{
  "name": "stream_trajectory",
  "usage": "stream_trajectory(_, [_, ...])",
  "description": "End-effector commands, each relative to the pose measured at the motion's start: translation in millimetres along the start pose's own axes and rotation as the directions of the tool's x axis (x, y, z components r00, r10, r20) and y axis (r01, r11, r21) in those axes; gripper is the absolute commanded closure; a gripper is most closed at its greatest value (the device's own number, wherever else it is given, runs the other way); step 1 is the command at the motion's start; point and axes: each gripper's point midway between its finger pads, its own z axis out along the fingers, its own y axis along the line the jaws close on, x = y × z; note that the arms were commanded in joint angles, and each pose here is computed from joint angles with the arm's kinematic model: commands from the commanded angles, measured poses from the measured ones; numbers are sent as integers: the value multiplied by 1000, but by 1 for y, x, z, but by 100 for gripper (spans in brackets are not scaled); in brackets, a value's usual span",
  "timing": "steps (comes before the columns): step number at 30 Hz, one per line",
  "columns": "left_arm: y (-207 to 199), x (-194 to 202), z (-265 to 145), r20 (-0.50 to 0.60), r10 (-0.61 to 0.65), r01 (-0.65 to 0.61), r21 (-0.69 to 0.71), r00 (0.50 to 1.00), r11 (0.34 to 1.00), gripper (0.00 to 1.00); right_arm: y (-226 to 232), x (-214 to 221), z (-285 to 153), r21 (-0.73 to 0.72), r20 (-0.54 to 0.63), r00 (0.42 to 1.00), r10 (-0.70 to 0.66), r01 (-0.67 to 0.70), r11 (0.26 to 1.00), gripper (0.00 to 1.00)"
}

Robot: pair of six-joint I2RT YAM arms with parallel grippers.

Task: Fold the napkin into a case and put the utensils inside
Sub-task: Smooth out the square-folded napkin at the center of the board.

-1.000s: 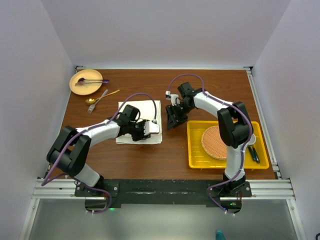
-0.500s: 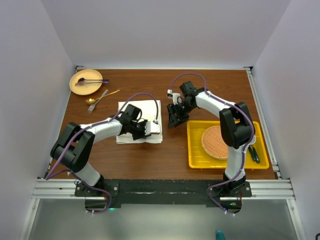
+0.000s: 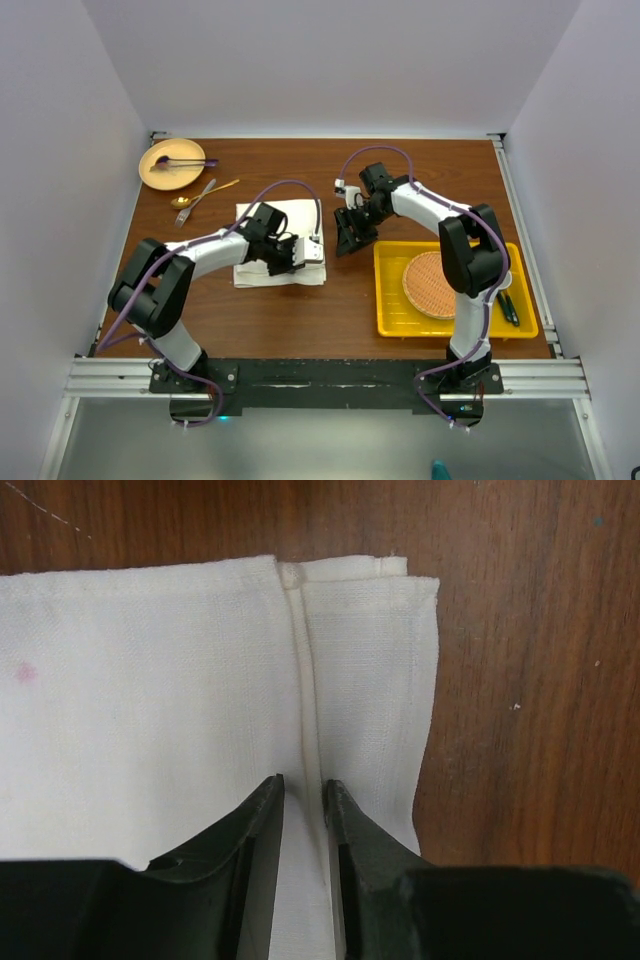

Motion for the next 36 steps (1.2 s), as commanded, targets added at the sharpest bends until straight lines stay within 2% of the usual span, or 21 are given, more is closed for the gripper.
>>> stream_trajectory(1, [14,-18,-4,54,41,-41,-9,998,999,72,13,-8,-17,-30,45,998,-33,35,999,46])
stream_trajectory(9, [19,-25,-11,77,27,-28,2,997,1000,71,14,-10,-17,-36,47,998,-34,36,999,46])
stream_trajectory(21, [22,-12,-5,47,9,-9,5,999,1000,72,12,-13,-15,-36,42,999,-30,31,999,45])
stream_trajectory(30, [15,-7,-2,39,15,-16,40,999,999,83,8,-15,-16,-30,41,999,-18,19,999,45])
stream_trajectory(36, [10,-2,1,22,-11,10,62,1000,998,82,5,-15,-15,-28,39,999,-11,12,1000,45])
